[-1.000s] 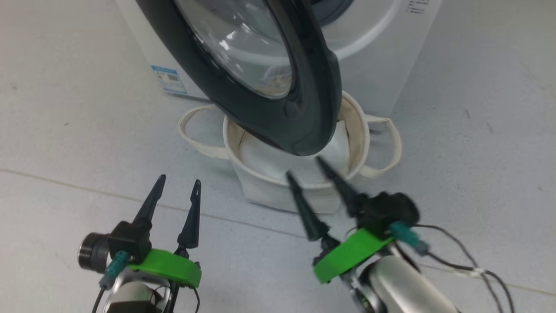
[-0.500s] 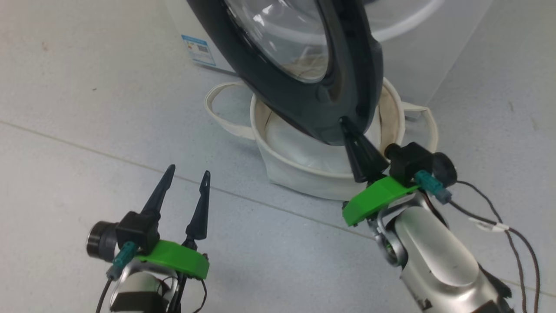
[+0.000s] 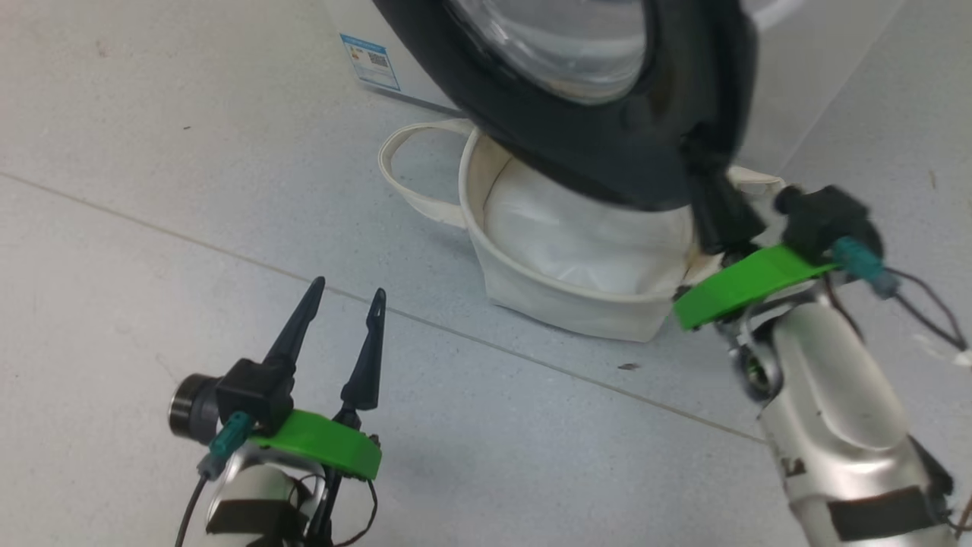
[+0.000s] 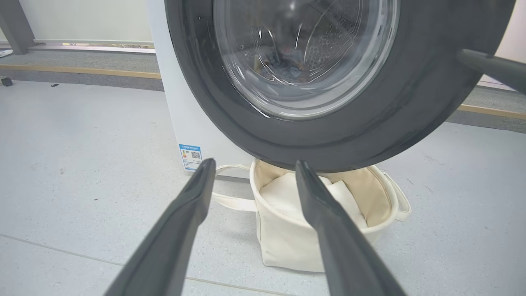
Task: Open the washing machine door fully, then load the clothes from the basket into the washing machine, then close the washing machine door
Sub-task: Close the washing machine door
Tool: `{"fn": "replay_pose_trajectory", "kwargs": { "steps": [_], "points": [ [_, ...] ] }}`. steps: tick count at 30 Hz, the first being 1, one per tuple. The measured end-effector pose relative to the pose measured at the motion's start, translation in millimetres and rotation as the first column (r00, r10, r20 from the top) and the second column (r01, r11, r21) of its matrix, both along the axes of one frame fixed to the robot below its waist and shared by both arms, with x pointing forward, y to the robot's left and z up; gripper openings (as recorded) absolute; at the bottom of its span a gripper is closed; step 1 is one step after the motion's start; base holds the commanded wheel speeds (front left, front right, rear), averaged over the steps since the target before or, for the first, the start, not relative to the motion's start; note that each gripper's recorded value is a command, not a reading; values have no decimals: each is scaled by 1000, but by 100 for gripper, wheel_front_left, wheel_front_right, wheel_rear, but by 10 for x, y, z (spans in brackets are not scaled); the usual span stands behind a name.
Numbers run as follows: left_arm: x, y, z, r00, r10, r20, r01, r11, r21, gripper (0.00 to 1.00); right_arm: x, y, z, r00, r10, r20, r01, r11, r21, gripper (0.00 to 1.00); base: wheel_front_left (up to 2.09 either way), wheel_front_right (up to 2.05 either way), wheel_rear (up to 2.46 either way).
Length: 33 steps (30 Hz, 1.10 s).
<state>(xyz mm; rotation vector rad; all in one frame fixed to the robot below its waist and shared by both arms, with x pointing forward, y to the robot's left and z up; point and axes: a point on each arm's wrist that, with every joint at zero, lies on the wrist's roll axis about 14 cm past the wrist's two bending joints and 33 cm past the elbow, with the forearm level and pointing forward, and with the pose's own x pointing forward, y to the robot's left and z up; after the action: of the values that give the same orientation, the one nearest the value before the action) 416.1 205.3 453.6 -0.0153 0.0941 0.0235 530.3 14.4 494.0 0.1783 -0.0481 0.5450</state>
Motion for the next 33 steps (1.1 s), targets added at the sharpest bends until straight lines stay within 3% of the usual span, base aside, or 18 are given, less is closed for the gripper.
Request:
{"fn": "replay_pose_trajectory", "kwargs": {
  "steps": [7, 18, 33],
  "points": [
    [-24, 14, -51, 1000, 12, -16, -12, 1000, -8, 100, 268, -248, 54, 995, -100, 9, 99, 995, 24, 0, 0, 0, 0],
    [81, 23, -167, 999, 20, -44, -21, 1000, -17, 100, 729, -376, -40, 983, -182, 14, 182, 983, -4, 0, 0, 0, 0],
    [175, 116, -299, 994, 83, -74, -85, 996, -27, 100, 1287, -500, -36, 958, -284, 35, 283, 958, 35, 0, 0, 0, 0]
  ]
}}
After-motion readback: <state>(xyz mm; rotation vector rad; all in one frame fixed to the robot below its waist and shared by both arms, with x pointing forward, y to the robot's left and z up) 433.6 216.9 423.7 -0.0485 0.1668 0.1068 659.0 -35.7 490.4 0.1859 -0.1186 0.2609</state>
